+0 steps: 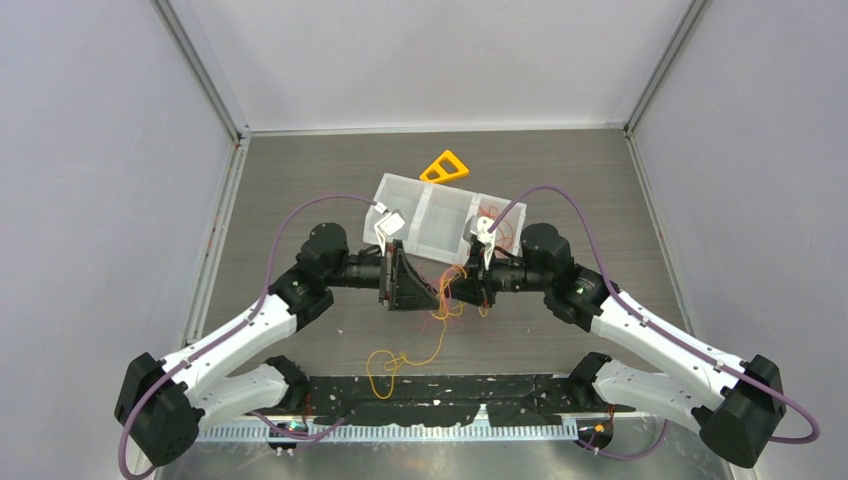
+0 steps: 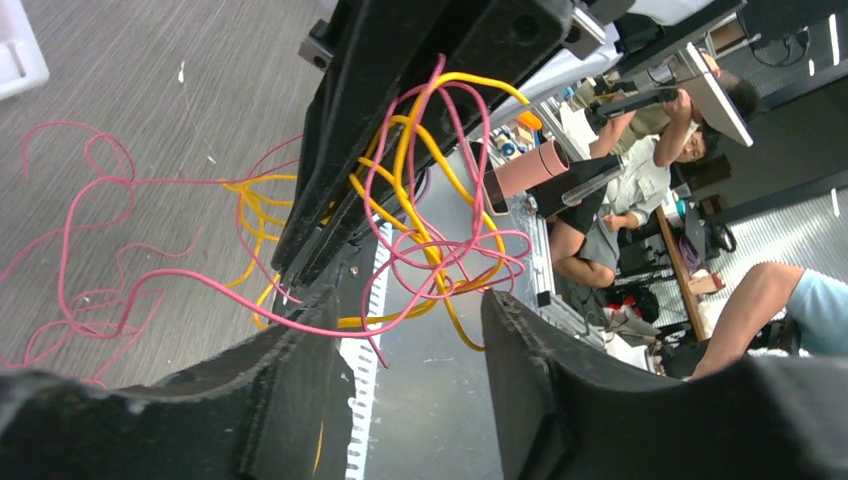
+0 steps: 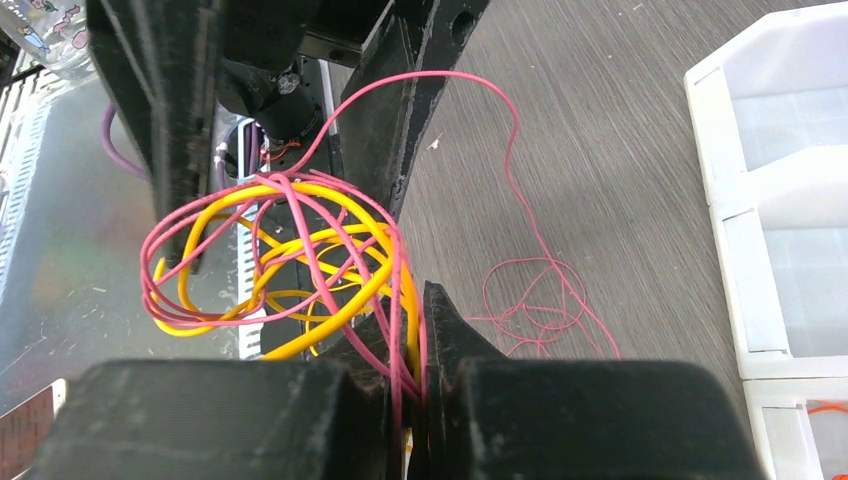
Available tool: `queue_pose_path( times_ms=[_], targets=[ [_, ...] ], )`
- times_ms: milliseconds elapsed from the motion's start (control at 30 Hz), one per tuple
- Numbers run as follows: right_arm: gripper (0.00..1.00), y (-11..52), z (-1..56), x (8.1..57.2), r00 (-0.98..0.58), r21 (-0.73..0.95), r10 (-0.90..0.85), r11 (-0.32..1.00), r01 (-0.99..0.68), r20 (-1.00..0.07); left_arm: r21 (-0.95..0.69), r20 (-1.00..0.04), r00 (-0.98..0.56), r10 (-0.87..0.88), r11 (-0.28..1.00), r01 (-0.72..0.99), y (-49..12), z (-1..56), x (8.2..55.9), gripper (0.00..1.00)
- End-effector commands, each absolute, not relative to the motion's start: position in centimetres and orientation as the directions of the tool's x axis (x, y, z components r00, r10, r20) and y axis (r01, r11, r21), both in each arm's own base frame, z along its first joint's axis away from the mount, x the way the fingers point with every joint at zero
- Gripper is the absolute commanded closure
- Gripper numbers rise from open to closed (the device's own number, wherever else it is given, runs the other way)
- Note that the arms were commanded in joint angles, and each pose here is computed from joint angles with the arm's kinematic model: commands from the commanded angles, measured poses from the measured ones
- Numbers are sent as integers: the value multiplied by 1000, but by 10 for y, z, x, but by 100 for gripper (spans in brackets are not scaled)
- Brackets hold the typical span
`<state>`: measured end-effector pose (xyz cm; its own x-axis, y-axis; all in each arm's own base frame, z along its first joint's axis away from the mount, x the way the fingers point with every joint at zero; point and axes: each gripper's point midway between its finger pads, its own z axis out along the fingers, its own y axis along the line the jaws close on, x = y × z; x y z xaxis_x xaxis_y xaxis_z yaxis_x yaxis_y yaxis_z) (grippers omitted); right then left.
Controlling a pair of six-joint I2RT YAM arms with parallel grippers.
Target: Untangle the cables
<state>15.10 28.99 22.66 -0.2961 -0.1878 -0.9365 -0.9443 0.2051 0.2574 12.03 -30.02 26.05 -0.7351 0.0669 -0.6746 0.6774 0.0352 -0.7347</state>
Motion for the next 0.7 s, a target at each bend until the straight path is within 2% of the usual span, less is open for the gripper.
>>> queue_pose_path(
  times_ms=[0, 333, 667],
  targets=[
    [95, 292, 249, 155, -226, 194, -141, 207, -959, -964, -739, -671, -740, 41, 34, 672, -303, 266, 123, 48],
    [94, 279, 245, 175, -198, 142, -134, 341, -929, -971, -760, -650, -760, 10, -25, 650, -295, 267, 109, 60],
    [95, 282, 243, 171, -204, 151, -141, 318, -936, -969, -762, -644, -764, -49, -44, 646, -303, 282, 122, 63]
  ],
)
